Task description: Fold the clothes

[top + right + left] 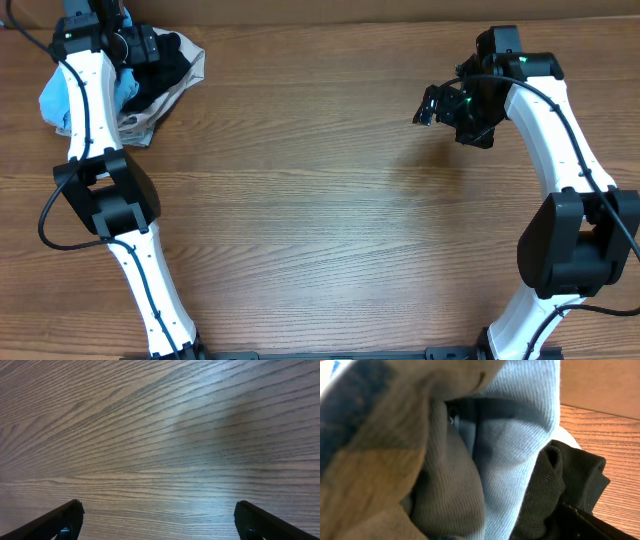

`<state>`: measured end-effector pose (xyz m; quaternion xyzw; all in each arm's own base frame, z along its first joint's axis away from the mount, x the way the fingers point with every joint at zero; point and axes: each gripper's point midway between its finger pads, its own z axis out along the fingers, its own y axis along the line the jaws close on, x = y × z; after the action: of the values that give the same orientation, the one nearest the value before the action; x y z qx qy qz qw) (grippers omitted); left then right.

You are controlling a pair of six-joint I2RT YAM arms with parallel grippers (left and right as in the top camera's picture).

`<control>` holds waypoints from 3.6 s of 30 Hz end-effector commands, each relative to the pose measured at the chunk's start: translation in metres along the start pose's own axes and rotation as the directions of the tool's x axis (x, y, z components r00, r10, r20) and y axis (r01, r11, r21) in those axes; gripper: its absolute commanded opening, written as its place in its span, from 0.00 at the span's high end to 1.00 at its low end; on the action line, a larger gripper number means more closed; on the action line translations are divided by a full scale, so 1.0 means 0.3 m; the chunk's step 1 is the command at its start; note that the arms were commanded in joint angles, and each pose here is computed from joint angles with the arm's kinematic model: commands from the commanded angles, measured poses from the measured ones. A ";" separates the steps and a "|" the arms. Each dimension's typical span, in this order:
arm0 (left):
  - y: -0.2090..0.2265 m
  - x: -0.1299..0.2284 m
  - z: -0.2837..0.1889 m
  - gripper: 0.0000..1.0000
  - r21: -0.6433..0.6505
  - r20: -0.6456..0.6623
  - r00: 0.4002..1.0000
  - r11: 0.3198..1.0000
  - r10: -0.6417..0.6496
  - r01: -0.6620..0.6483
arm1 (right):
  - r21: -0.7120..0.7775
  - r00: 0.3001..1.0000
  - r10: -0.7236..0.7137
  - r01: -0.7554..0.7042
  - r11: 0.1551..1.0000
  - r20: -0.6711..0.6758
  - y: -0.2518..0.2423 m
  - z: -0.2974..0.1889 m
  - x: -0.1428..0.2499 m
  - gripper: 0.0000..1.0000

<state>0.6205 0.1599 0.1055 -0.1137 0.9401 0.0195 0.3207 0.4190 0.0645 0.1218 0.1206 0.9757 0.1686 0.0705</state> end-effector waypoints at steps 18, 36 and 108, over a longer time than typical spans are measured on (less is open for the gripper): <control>-0.183 -0.117 -0.271 0.00 0.202 0.051 0.999 0.979 0.012 -0.022 | -0.009 0.979 -0.048 0.051 0.999 0.200 0.078 -0.247 -0.115 0.00; -0.465 -0.288 -0.859 0.00 0.413 0.327 0.943 0.887 0.066 -0.206 | 0.002 0.870 -0.119 0.135 0.991 0.479 0.219 -0.891 0.028 0.00; -0.478 -0.283 -0.848 0.00 0.417 0.321 0.945 0.885 0.071 -0.208 | 0.249 0.179 -0.390 0.521 0.816 0.903 0.084 -0.664 0.353 0.00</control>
<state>0.5644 0.0091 0.3676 0.0379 0.8656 -0.1493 0.4765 0.2952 0.0568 0.3376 -0.1223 0.7359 0.0882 0.6601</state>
